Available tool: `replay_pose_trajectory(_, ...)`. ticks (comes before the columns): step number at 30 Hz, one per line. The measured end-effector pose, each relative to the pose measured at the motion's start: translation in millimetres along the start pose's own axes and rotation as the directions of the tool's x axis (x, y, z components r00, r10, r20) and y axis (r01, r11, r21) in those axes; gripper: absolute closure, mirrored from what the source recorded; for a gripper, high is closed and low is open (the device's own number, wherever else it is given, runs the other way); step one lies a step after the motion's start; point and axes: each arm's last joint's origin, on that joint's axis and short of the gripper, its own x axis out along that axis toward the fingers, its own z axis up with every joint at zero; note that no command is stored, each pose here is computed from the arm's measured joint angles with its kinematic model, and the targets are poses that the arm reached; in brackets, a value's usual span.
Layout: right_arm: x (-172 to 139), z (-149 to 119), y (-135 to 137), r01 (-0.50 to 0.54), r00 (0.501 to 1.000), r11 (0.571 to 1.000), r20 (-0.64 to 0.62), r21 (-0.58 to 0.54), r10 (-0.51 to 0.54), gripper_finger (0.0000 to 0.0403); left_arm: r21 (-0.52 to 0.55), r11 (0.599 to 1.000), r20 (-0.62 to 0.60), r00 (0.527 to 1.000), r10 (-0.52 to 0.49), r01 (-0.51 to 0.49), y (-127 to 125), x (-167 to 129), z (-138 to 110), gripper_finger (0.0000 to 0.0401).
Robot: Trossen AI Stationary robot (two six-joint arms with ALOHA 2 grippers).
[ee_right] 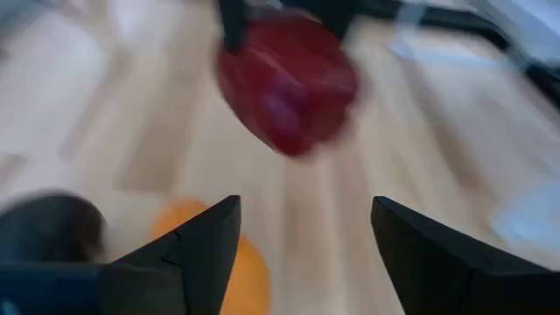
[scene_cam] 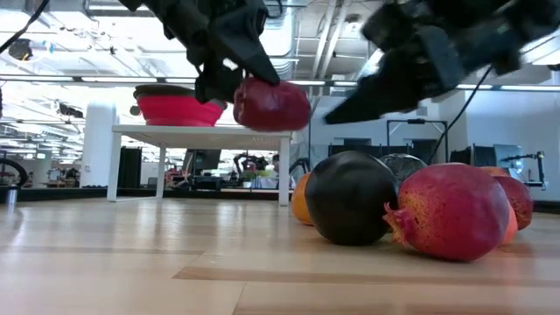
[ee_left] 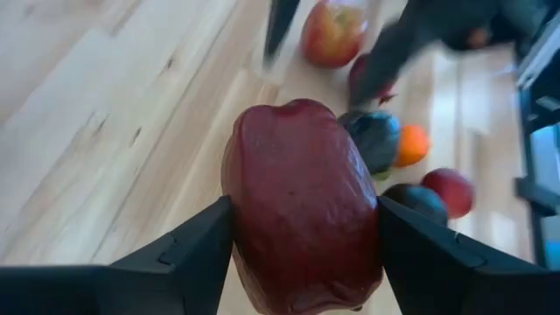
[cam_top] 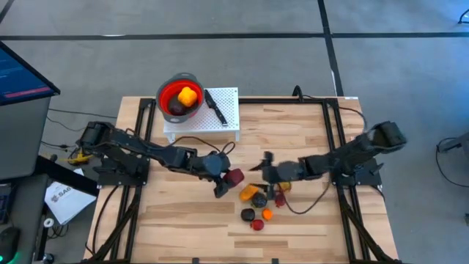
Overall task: Pick & Place Fruit
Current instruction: Put the left red apple into the red strainer bowl on the shelf
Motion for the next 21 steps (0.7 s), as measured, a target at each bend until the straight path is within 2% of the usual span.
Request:
replay_pose_trajectory(7, 42, 0, -33, -0.22, 0.97, 0.973, 0.125, 0.068, 0.21, 0.0087, 0.003, 1.0, -0.006, 1.0, -0.025, 0.025, -1, -2, 1, 0.0153)
replay_pose_trajectory(13, 67, 7, -34, -0.337, 0.924, 0.941, 0.2, 0.024, 0.326, 0.0056, 0.003, 1.0, -0.013, 1.0, -0.023, 0.023, 0, -1, -1, 0.0148)
replay_pose_trajectory(17, 73, 7, -31, -0.374, 0.909, 0.928, 0.202, 0.007, 0.364, 0.0068, 0.004, 1.0, -0.017, 0.999, -0.03, 0.03, -1, -1, -1, 0.0147)
replay_pose_trajectory(21, 73, 7, -31, -0.387, 0.904, 0.922, 0.202, 0.009, 0.378, 0.0123, 0.004, 0.999, -0.015, 0.999, -0.032, 0.033, -1, -1, -1, 0.0146)
